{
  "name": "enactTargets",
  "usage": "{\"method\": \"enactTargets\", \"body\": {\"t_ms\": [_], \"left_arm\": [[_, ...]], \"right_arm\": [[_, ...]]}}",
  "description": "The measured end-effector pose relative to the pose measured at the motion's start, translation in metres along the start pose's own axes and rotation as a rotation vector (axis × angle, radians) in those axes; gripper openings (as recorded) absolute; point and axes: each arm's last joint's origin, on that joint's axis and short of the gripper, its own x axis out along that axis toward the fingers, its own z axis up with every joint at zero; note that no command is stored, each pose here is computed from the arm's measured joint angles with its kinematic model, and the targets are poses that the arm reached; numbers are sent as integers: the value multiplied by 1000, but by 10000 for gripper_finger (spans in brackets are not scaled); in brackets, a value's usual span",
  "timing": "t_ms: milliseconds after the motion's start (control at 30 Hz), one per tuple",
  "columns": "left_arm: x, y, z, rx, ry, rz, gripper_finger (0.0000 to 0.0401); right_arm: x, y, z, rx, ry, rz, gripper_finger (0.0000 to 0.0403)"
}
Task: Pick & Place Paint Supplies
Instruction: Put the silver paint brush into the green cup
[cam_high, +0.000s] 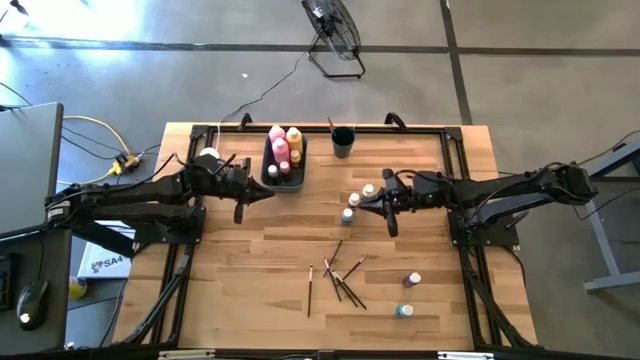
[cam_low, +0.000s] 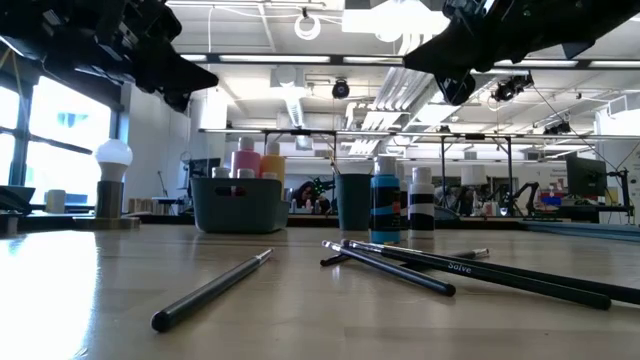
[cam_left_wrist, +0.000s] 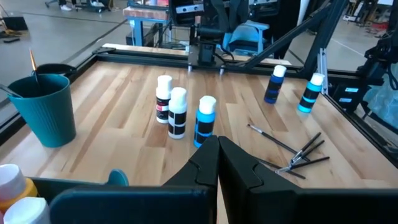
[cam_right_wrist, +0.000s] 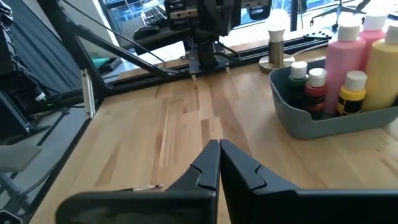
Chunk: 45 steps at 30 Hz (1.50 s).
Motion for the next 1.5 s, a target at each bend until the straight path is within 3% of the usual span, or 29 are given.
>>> {"method": "enactTargets", "body": {"t_ms": [233, 600, 1500], "left_arm": [[0, 0, 0, 1, 0, 0, 3], [0, -2, -7, -28, 70, -64, 3], [0, -2, -9, -79, 90, -57, 3]], "right_arm": [[0, 0, 0, 0, 2, 7, 4], [0, 4, -1, 0, 32, 126, 4], [0, 4, 1, -90, 5, 134, 4]]}}
